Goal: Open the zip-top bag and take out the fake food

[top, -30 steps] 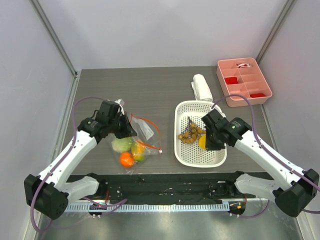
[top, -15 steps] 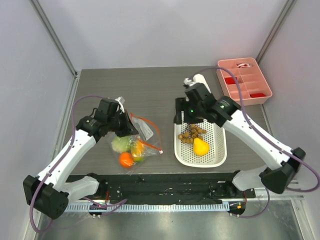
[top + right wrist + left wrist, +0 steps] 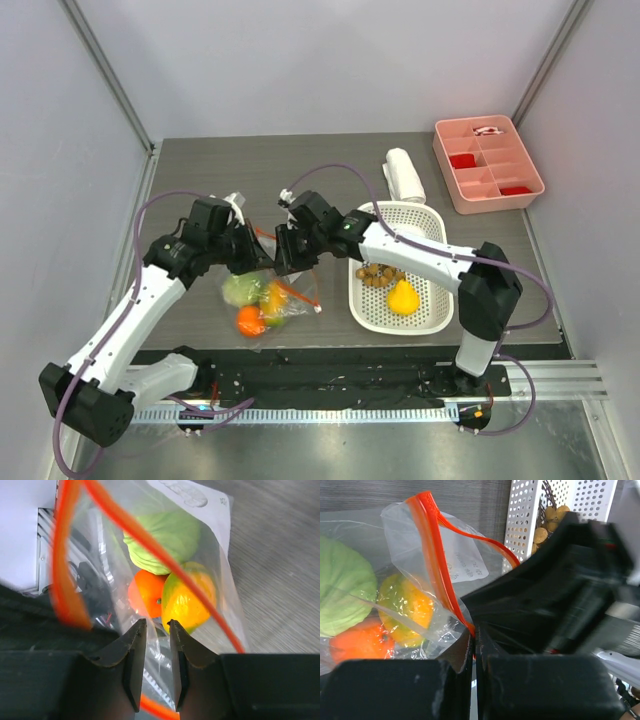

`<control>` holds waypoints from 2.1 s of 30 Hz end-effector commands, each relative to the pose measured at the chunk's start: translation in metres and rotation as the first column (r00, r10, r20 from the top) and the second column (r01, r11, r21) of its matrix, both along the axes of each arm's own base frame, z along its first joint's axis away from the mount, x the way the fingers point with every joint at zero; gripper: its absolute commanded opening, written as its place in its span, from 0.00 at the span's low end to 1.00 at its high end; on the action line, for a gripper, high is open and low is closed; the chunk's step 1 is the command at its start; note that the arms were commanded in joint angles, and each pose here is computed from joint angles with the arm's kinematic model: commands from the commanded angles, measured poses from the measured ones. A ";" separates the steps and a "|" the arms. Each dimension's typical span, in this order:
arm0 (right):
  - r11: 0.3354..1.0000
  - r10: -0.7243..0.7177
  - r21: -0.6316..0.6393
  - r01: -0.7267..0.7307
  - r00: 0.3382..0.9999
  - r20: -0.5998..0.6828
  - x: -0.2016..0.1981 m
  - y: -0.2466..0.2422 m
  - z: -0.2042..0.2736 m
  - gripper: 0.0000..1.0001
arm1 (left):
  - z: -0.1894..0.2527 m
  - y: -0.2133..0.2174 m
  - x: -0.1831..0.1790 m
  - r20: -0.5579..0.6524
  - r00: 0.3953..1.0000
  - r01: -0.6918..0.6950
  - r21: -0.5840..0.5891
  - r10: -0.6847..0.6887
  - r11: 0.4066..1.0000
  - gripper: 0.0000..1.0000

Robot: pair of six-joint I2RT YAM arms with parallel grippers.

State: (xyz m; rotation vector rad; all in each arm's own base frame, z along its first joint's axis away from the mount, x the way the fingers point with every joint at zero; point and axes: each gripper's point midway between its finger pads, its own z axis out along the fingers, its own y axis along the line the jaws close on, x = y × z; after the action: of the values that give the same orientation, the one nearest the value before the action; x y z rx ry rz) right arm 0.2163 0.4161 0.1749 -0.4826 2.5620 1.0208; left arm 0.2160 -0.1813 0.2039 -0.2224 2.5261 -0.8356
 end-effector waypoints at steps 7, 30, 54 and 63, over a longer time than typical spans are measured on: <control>0.998 -0.007 0.058 0.011 0.998 -0.066 -0.026 0.022 -0.033 0.49 | 0.026 -0.010 0.002 0.027 1.000 0.007 -0.081 -0.005 0.997 0.00; 0.941 -0.324 -0.116 0.319 0.946 -0.030 -0.027 0.064 -0.177 0.75 | -0.035 0.024 -0.022 -0.049 0.993 -0.108 0.045 0.111 0.993 0.00; 0.996 -0.043 0.085 -0.006 0.824 0.565 -0.014 -0.015 0.059 0.11 | -0.006 0.006 -0.015 -0.021 1.000 -0.023 -0.018 0.022 1.000 0.00; 0.916 -0.044 0.394 -0.080 0.954 0.296 -0.023 0.002 0.129 0.10 | 0.023 0.001 0.001 0.063 0.998 0.003 -0.026 -0.002 1.000 0.00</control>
State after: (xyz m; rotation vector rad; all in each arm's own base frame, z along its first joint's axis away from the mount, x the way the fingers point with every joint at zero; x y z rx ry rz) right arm 0.2009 0.4076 0.2393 -0.5952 2.0840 0.9878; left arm 0.1997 -0.1744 0.1915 -0.2639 2.5789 -0.8209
